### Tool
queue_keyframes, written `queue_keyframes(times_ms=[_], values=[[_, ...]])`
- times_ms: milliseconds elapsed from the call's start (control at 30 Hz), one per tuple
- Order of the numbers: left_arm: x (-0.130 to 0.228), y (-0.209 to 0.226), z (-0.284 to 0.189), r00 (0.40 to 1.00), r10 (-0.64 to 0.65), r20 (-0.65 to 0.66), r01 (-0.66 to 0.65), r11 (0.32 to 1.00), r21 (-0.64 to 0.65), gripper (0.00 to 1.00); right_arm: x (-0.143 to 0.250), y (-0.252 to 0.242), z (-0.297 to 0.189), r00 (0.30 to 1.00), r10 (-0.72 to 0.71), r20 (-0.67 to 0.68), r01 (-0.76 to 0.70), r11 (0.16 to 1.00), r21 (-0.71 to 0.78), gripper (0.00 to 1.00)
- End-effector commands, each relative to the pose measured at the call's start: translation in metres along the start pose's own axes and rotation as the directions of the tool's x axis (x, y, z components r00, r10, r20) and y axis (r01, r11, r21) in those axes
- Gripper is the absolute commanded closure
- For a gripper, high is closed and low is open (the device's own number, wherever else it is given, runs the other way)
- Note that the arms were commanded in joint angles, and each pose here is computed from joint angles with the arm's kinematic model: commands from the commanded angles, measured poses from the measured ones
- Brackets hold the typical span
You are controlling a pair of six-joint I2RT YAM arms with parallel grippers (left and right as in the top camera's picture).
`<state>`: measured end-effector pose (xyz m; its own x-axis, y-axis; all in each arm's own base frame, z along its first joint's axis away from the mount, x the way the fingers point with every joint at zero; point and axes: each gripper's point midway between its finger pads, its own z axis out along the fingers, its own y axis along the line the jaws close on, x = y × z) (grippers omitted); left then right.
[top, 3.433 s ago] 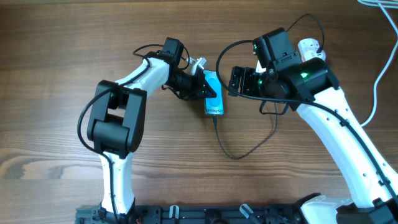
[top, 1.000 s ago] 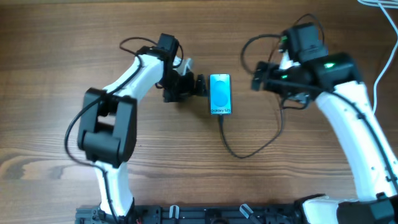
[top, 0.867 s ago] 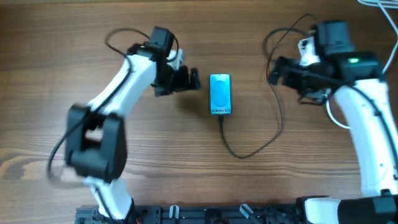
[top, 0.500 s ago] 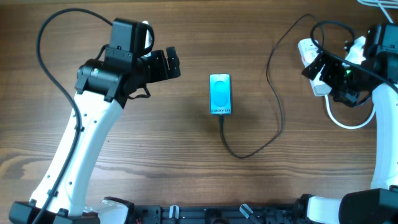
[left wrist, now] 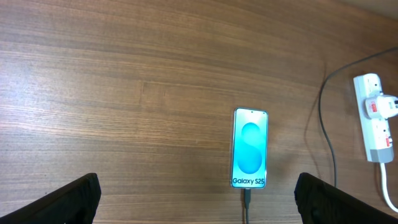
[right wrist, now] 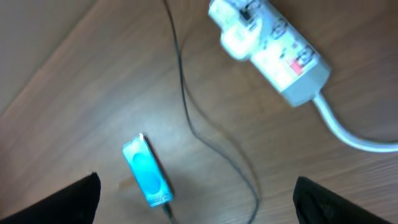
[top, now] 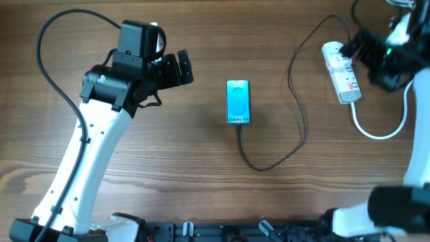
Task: Plug charger to phone and switch on socket
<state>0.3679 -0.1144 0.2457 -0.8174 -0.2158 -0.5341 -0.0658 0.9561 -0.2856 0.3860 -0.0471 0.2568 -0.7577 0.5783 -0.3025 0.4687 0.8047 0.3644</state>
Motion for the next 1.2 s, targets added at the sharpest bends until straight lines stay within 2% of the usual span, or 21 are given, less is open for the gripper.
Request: queue_keyframes(times_ms=[0, 267, 367, 500, 667, 1167], values=[[-0.002, 0.003, -0.001, 1.000, -0.015, 0.011, 0.015, 1.000, -0.011, 0.00, -0.034, -0.029, 0.024, 1.000, 0.028, -0.012, -0.026, 0.984, 0.175, 0.01], [-0.002, 0.003, -0.001, 1.000, -0.015, 0.011, 0.015, 1.000, -0.011, 0.00, -0.053, -0.103, 0.078, 0.958, 0.280, -0.065, -0.252, 0.925, 0.283, 0.00], [-0.002, 0.003, -0.001, 1.000, -0.015, 0.011, 0.015, 1.000, -0.011, 0.00, -0.064, -0.121, 0.095, 0.935, 0.348, -0.067, -0.322, 0.913, 0.250, 0.00], [-0.002, 0.003, -0.001, 1.000, -0.015, 0.011, 0.015, 1.000, -0.011, 0.00, -0.066, -0.136, 0.108, 0.925, 0.373, -0.072, -0.343, 0.902, 0.264, 0.00], [-0.002, 0.003, -0.001, 1.000, -0.015, 0.011, 0.015, 1.000, -0.011, 0.00, -0.068, -0.163, 0.112, 0.913, 0.408, 0.017, -0.383, 0.842, 0.380, 0.00], [-0.002, 0.003, -0.001, 1.000, -0.015, 0.011, 0.015, 1.000, -0.011, 0.00, -0.045, -0.179, 0.170, 0.894, 0.449, 0.004, -0.419, 0.831, 0.364, 0.00]])
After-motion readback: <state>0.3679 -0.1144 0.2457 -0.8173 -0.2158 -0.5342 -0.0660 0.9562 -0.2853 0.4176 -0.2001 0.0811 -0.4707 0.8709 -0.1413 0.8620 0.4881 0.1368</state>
